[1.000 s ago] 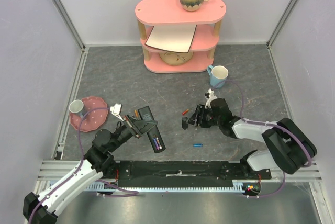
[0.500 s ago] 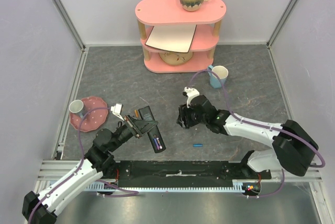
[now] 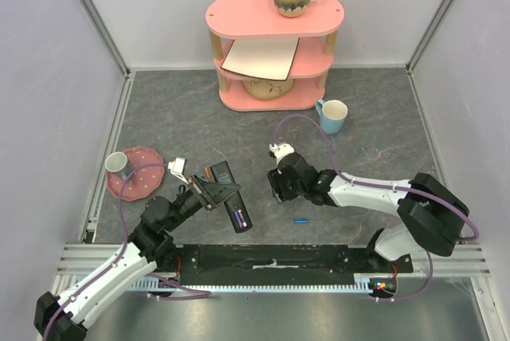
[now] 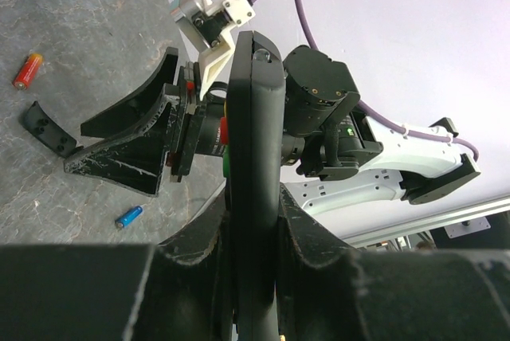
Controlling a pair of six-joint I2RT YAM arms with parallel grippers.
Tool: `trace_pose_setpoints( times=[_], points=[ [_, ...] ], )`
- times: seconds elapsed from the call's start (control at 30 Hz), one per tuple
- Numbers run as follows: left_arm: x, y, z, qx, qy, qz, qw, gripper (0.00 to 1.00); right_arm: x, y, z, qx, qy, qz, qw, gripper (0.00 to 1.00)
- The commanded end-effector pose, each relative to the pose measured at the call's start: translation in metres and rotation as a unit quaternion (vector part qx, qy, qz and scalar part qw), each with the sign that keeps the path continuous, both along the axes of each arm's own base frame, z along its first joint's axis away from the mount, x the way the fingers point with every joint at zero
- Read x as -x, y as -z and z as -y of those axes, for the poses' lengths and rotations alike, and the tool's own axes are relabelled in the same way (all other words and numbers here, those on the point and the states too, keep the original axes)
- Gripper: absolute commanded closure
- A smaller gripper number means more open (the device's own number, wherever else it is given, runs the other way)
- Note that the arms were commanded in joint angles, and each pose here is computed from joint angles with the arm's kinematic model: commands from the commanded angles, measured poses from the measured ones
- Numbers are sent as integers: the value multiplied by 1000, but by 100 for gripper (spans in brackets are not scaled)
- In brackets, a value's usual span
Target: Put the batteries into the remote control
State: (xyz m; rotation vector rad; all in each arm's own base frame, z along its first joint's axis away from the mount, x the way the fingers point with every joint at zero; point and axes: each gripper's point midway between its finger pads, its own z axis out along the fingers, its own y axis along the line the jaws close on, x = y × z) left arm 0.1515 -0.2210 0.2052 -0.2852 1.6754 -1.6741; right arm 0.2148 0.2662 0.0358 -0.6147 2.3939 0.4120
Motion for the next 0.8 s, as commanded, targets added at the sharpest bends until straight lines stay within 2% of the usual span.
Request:
trace_pose_setpoints(
  times=[0.0,0.33,0.77],
  points=[
    [0,25,-1,-6,-2,-13,1000,98,-22,-24,-15,-6,3,46,999,37],
    [-2,25,-1,-10,-5,-13,1000,98,-30,-16,-20,15,-1,48,999,37],
    [-1,27,-3,-10,-8,-14,1000,98,-39,4,-24,45,-3,47,998,41]
  ],
)
